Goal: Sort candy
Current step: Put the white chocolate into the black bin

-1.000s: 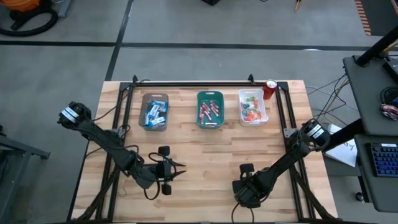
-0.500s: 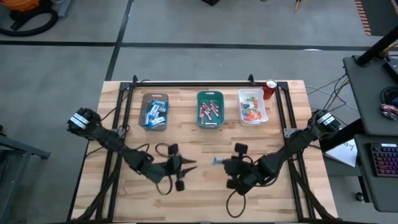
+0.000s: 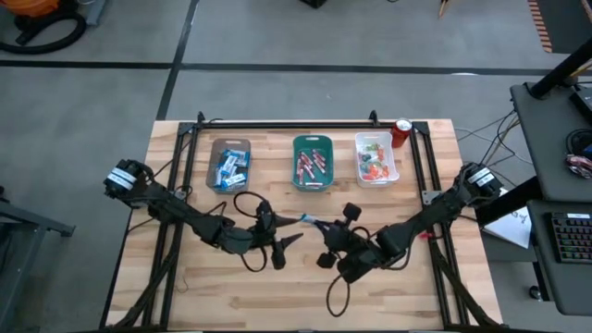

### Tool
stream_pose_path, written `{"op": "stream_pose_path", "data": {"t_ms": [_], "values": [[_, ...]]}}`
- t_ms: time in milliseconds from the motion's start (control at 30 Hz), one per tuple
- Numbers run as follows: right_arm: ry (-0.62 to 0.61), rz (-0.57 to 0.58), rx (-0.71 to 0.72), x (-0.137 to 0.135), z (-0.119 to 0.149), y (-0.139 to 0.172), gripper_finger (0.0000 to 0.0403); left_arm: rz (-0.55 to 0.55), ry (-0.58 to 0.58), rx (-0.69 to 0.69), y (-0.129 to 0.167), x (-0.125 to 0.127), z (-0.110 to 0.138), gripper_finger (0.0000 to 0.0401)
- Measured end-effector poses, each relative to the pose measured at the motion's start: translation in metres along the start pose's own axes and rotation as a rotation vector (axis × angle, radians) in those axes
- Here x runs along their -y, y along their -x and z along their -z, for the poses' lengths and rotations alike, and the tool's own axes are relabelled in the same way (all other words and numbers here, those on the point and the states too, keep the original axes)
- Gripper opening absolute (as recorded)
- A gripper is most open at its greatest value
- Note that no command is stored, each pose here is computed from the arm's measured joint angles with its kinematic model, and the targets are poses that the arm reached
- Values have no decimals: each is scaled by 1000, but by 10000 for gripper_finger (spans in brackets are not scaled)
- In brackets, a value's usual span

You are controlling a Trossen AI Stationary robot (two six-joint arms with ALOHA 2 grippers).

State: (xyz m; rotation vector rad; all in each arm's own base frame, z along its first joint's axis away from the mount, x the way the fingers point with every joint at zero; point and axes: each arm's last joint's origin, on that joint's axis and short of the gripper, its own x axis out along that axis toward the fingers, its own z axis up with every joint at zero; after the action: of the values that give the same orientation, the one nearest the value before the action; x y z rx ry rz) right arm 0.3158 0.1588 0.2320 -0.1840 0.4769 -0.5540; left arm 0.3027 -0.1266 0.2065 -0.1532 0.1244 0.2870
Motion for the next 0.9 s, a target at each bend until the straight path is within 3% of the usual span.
{"op": "stream_pose_path", "data": {"t_ms": [400,633,767,900], "values": [[36,-43,36,-3,-8,-2,12,-29,-18,25,-7,-8,-5,201],[43,-210,-99,-1,3,-12,12,-33,-93,-32,-6,-9,2,201],[172,-304,-190,2,28,-26,12,54,-127,-100,-4,-8,6,201],[138,-424,-233,15,48,-43,12,206,-139,-161,-5,-3,13,201]]}}
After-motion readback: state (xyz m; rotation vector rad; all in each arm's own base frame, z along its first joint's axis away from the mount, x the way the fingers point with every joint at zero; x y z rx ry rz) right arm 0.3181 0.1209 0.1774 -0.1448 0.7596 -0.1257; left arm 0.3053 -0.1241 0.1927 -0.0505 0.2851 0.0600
